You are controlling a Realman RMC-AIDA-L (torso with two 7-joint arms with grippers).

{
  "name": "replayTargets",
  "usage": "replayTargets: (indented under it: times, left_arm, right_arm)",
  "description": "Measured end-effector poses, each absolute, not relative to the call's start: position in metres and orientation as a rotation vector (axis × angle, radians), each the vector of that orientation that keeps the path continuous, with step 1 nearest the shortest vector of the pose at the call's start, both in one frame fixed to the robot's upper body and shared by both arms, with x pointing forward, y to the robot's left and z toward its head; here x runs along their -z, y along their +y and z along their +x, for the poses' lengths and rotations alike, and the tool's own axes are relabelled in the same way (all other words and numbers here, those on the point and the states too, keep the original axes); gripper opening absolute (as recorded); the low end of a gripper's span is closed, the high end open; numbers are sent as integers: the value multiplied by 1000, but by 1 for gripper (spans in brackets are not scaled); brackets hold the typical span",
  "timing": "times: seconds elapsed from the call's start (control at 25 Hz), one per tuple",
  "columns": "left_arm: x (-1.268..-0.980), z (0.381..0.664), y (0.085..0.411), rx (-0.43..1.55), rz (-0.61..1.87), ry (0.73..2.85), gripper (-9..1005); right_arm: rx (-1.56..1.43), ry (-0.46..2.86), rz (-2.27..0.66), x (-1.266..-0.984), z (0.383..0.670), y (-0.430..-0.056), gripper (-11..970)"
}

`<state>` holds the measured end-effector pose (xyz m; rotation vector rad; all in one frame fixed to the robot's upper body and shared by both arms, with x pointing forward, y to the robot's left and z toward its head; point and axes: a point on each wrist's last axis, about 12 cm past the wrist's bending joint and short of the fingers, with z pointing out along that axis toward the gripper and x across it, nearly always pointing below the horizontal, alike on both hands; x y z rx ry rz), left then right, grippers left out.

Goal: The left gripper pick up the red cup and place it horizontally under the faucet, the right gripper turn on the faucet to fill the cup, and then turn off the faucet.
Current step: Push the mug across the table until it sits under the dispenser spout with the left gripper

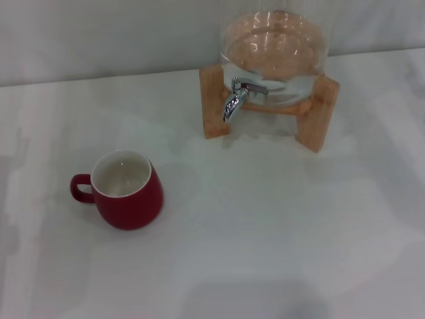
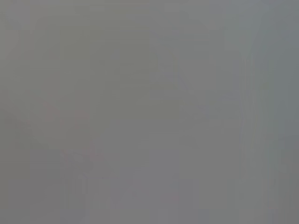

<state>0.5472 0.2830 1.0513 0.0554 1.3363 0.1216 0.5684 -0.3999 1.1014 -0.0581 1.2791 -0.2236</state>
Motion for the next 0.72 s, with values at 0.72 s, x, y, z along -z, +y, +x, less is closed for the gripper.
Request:
replayTargets:
  times: [0.72]
  left_arm:
    - [-1050, 546, 284, -116, 42, 1345, 833]
  right_arm:
    - [221, 1285, 49, -1097, 566, -405, 642]
